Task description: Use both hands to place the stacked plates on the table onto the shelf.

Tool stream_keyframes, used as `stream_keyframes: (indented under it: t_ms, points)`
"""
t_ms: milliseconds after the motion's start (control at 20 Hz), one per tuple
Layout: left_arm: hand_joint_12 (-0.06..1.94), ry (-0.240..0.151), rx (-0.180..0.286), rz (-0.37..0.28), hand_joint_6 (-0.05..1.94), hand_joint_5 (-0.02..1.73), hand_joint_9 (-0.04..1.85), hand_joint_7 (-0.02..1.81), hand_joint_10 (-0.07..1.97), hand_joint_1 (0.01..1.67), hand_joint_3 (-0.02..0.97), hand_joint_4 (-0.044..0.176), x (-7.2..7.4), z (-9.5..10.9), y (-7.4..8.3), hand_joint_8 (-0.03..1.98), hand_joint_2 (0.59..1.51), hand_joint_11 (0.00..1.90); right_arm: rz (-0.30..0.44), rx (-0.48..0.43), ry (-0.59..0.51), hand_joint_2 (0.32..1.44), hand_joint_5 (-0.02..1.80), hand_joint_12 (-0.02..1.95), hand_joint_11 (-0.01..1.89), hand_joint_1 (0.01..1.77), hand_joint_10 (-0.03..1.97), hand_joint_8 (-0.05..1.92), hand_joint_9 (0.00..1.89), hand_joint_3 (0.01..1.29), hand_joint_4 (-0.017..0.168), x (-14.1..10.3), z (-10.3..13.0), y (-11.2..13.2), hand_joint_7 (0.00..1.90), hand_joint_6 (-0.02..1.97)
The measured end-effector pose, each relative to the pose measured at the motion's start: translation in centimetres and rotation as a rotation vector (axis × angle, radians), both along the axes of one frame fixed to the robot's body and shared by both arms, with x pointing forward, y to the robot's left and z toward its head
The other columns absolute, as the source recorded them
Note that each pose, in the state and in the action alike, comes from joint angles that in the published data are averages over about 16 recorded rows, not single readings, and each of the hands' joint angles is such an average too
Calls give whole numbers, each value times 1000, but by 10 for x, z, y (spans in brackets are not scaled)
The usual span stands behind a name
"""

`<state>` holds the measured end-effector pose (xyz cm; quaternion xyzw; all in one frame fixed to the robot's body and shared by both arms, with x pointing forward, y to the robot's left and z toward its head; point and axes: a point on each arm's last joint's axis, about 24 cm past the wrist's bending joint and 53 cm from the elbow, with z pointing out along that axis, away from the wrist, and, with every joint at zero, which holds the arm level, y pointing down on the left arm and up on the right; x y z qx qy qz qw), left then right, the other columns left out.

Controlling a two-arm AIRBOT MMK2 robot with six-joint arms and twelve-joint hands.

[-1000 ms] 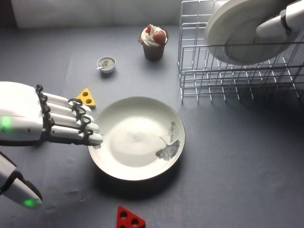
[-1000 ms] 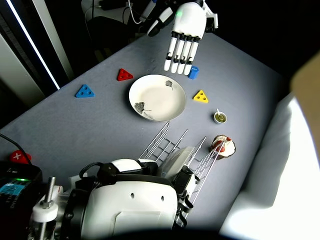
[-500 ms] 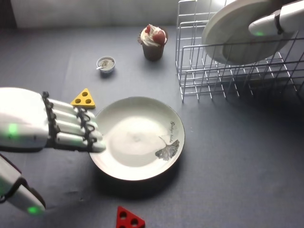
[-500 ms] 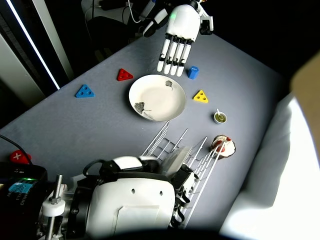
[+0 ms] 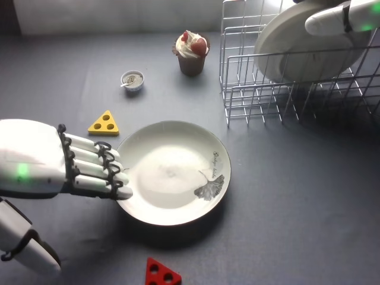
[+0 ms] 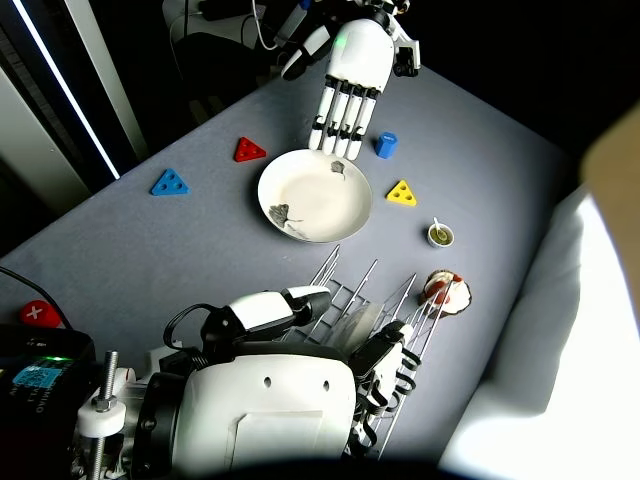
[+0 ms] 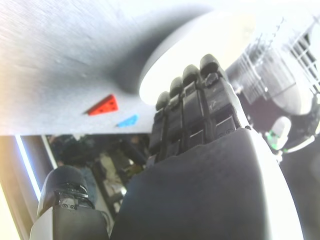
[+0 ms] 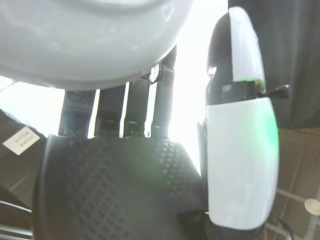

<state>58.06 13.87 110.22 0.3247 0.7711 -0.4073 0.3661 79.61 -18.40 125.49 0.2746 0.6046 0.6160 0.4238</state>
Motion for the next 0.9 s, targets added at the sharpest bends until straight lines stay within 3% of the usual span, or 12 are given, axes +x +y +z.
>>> stream_keyframes:
  t_ms: [450, 900]
  points:
    - [16, 27, 15, 9, 1, 110, 159, 146, 3, 85, 16, -3, -2, -15, -4, 9, 974, 147, 75, 2, -134, 970, 719, 150, 897, 1103, 0, 13, 780, 15, -4, -17, 29, 21, 720, 7]
    - [3, 65, 20, 25, -10, 96, 148, 142, 1, 83, 16, -3, -5, -29, -7, 8, 978, 134, 322, -140, -354, 948, 646, 104, 791, 1033, 0, 13, 703, 15, -4, -82, 44, 94, 654, 6]
